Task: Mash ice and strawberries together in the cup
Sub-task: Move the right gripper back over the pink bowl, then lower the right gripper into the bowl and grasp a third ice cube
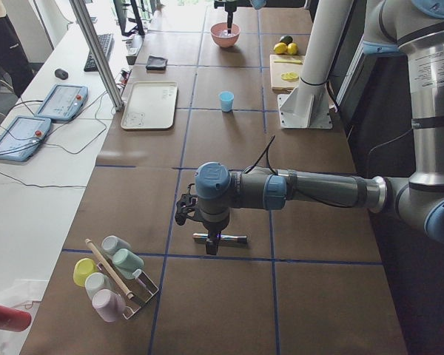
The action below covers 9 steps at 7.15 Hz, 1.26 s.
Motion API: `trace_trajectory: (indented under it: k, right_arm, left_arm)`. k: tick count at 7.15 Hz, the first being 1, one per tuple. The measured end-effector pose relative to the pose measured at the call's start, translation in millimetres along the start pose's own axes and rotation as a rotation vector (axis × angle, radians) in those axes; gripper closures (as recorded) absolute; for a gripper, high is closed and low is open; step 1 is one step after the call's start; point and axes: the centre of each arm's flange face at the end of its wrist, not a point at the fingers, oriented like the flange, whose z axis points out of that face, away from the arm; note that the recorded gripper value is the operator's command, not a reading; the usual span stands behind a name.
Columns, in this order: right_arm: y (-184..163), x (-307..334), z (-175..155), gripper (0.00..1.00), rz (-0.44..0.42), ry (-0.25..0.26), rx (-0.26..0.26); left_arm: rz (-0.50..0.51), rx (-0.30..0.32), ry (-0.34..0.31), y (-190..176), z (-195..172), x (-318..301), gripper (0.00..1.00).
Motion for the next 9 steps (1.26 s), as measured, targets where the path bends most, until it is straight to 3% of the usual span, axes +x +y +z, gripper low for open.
trace_trajectory:
  k: [6, 7, 9]
  right_arm:
    - [-33.9, 48.4, 42.2, 0.14, 0.01, 0.074, -0.024]
    - [-36.9, 50.5, 46.2, 0.3, 0.015, 0.079, -0.028]
    - [-36.9, 53.3, 48.9, 0.85, 0.022, 0.083, -0.033]
  left_arm:
    - [0.0, -0.001, 0.0, 0.0, 0.3, 0.1, 0.0]
    - [0.001, 0.001, 0.0, -0.1, -0.3, 0.5, 0.0]
    - [0.003, 0.003, 0.0, -0.4, -1.1, 1.2, 0.0]
